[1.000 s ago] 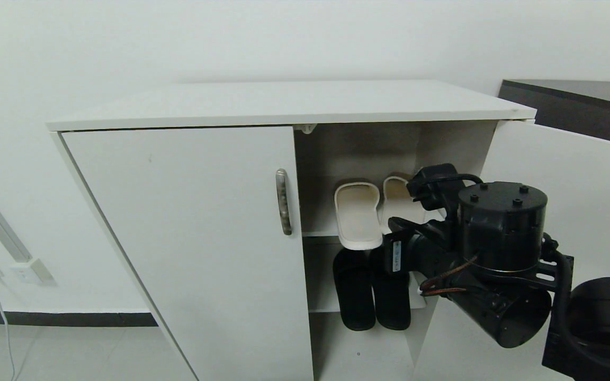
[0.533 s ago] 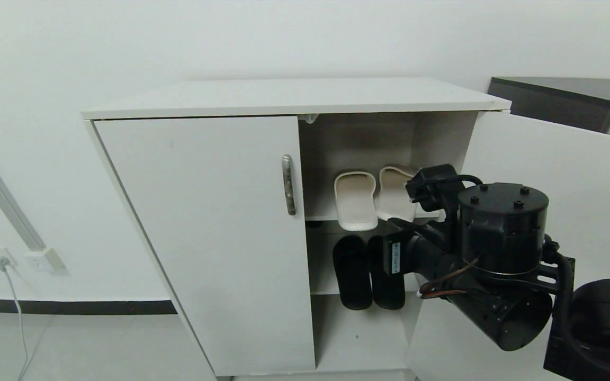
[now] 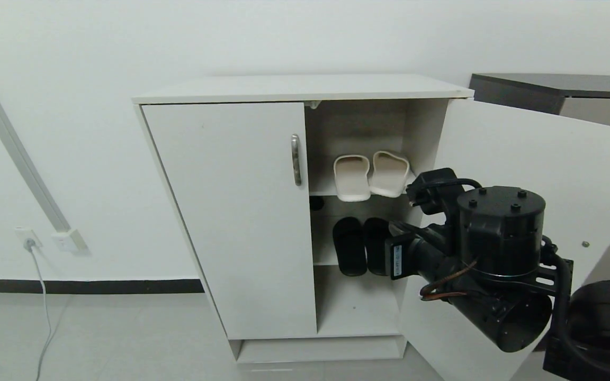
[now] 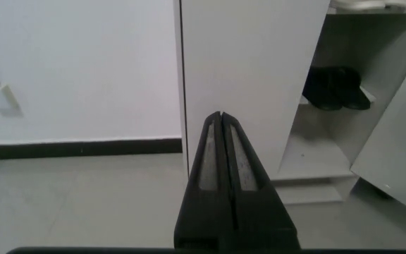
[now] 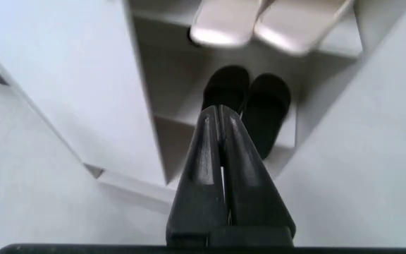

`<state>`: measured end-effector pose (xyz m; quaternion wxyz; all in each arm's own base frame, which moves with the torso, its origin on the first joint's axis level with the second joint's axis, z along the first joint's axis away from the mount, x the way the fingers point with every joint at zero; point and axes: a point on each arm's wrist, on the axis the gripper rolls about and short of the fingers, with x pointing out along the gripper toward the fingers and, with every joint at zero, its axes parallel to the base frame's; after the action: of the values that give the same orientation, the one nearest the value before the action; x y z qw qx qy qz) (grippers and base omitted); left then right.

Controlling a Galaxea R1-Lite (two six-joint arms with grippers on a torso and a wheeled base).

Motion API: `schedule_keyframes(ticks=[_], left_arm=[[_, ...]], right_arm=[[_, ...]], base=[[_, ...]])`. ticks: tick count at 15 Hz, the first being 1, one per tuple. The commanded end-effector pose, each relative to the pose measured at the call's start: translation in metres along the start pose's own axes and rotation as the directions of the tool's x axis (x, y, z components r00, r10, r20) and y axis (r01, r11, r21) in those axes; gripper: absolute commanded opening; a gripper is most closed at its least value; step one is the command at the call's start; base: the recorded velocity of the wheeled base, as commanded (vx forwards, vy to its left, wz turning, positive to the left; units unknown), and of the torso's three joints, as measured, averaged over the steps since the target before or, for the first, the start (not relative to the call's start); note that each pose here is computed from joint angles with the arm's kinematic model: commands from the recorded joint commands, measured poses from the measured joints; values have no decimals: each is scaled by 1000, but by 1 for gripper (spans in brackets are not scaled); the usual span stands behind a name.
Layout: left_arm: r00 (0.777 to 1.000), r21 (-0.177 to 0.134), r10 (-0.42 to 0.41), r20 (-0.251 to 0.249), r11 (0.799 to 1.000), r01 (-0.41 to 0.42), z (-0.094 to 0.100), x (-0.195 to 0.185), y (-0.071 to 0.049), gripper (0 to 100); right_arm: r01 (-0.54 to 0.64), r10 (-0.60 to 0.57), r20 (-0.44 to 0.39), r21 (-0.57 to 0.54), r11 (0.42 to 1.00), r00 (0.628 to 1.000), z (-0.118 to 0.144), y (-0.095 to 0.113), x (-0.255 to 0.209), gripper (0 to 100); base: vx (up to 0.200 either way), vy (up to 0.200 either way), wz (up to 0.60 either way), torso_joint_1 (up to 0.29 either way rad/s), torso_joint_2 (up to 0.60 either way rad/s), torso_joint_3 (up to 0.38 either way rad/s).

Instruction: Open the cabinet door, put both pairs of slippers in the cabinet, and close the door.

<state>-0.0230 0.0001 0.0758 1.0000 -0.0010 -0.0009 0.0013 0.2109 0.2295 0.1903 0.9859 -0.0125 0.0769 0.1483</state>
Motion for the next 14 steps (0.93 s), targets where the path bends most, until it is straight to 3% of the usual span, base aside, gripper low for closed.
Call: schedule_keyframes(ticks=[1, 5, 14], left_arm=[[1000, 0, 2, -2, 1000, -2, 0, 0, 0, 0], [1000, -1, 2, -2, 1000, -2, 0, 0, 0, 0], [1000, 3, 4, -2, 1000, -4, 0, 0, 0, 0]], right_arm=[[-2, 2, -6, -5, 1000, 1000, -2, 1, 0, 0], [-6, 6, -24, -12, 1000, 1000, -9, 2, -1, 0], [19, -20, -56, -24, 1000, 998, -24, -6, 11, 0]], base=[[-200, 0, 0, 2, 2, 7], [-200, 0, 0, 4, 5, 1], [0, 0, 0, 0, 0, 0]])
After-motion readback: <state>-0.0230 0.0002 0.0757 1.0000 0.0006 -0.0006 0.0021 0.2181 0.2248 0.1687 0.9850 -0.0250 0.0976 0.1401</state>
